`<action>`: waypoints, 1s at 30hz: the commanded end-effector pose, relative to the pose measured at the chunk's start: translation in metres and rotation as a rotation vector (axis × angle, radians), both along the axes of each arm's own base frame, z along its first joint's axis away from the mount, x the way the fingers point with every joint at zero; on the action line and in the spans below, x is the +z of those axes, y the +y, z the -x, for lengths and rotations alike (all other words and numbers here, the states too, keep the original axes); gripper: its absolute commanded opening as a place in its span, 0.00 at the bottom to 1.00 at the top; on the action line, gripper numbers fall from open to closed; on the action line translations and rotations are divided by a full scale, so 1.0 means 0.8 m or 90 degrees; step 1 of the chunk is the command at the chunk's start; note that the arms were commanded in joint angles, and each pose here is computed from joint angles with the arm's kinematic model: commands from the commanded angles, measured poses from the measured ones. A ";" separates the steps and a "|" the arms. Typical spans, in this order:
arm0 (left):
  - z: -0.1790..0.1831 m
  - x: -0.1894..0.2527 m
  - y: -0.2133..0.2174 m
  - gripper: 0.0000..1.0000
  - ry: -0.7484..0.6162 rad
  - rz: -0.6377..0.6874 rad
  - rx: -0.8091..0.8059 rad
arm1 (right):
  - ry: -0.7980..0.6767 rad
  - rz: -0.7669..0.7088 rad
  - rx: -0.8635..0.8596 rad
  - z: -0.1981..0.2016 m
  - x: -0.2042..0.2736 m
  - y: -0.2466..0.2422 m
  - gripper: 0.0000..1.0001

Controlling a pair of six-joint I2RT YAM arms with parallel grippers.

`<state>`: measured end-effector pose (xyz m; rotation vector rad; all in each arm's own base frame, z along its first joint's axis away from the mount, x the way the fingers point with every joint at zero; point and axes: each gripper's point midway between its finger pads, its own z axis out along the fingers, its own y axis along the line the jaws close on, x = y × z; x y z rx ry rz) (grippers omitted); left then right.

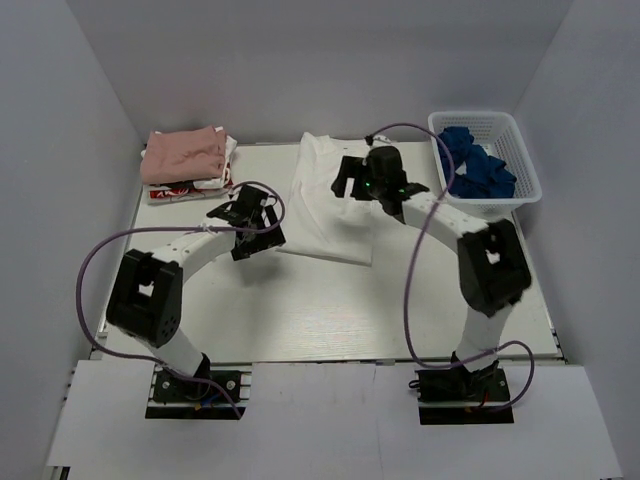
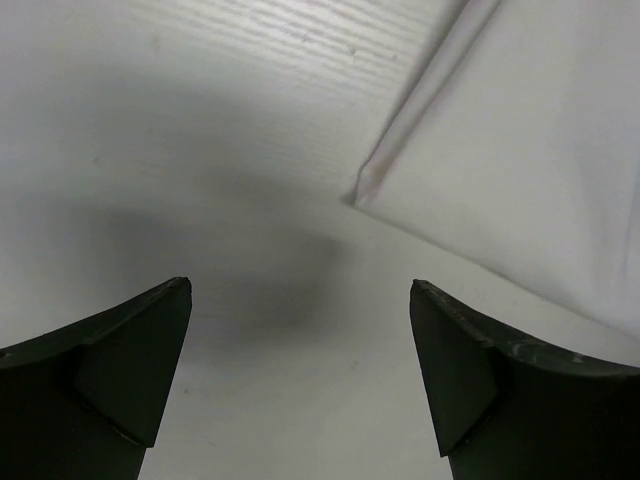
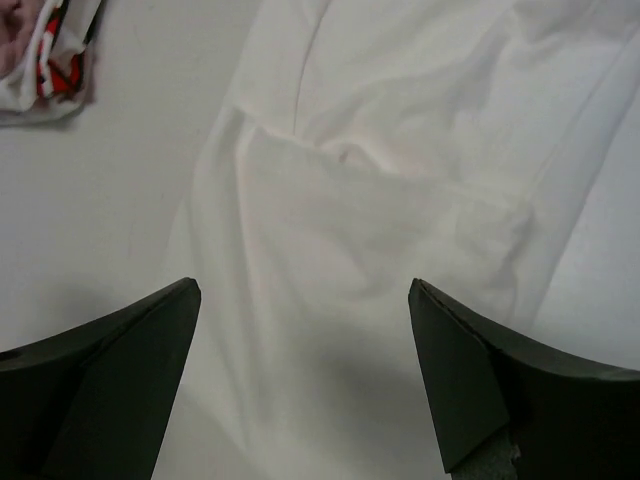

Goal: Fold and stack the t-shirts
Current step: Fold the folded rectangular tshirt in 1/3 of the way, then grab one side of the 2/3 rectangular tshirt with both arms

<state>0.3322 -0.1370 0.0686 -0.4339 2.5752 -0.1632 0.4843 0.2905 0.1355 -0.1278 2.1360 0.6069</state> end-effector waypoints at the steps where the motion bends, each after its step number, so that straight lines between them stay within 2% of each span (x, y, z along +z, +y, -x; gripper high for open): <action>1: -0.030 0.011 -0.028 1.00 -0.042 0.030 -0.067 | -0.012 -0.005 -0.036 0.064 0.031 -0.039 0.90; 2: -0.035 0.010 -0.039 1.00 -0.048 0.050 -0.088 | -0.020 -0.011 -0.038 0.077 0.042 -0.047 0.90; 3: -0.036 0.005 -0.043 1.00 -0.044 0.055 -0.092 | 0.010 0.003 -0.039 0.095 0.017 -0.057 0.90; 6: -0.040 -0.015 -0.052 1.00 -0.018 0.061 -0.111 | 0.042 0.026 -0.060 0.129 0.001 -0.084 0.90; 7: -0.039 -0.023 -0.051 1.00 -0.009 0.058 -0.110 | 0.092 0.053 -0.066 0.148 -0.019 -0.095 0.90; 8: -0.042 -0.031 -0.050 1.00 -0.003 0.046 -0.111 | 0.102 0.057 -0.067 0.153 -0.021 -0.098 0.90; 10: -0.056 -0.033 -0.050 0.94 -0.017 0.048 -0.111 | 0.133 0.060 -0.045 0.177 -0.035 -0.099 0.90; 11: -0.054 -0.038 -0.051 0.90 -0.009 0.051 -0.114 | 0.140 0.054 -0.032 0.184 -0.038 -0.097 0.90; 12: -0.059 -0.043 -0.053 0.80 -0.010 0.048 -0.120 | 0.158 0.058 -0.029 0.195 -0.053 -0.100 0.90; 16: -0.060 -0.052 -0.053 0.66 -0.005 0.042 -0.125 | 0.231 0.048 0.008 0.228 -0.089 -0.094 0.90; 21: -0.054 -0.065 -0.061 0.47 -0.002 0.064 -0.147 | 0.263 0.044 0.011 0.239 -0.113 -0.091 0.90; 22: -0.053 -0.071 -0.061 0.30 0.006 0.062 -0.147 | 0.260 0.039 0.014 0.236 -0.113 -0.088 0.90; 24: -0.050 -0.078 -0.062 0.11 0.017 0.065 -0.150 | 0.282 0.037 0.029 0.237 -0.124 -0.081 0.90; 25: -0.050 -0.078 -0.062 0.04 0.017 0.065 -0.150 | 0.296 0.037 0.028 0.240 -0.128 -0.080 0.90; 26: -0.048 -0.084 -0.061 0.00 0.028 0.058 -0.154 | 0.309 0.031 0.030 0.242 -0.131 -0.077 0.90; 29: -0.036 -0.094 -0.056 0.00 0.045 0.054 -0.153 | 0.332 0.041 0.011 0.240 -0.149 -0.078 0.89; 30: -0.036 -0.087 -0.058 0.00 0.034 0.064 -0.158 | 0.332 0.043 0.007 0.238 -0.151 -0.079 0.85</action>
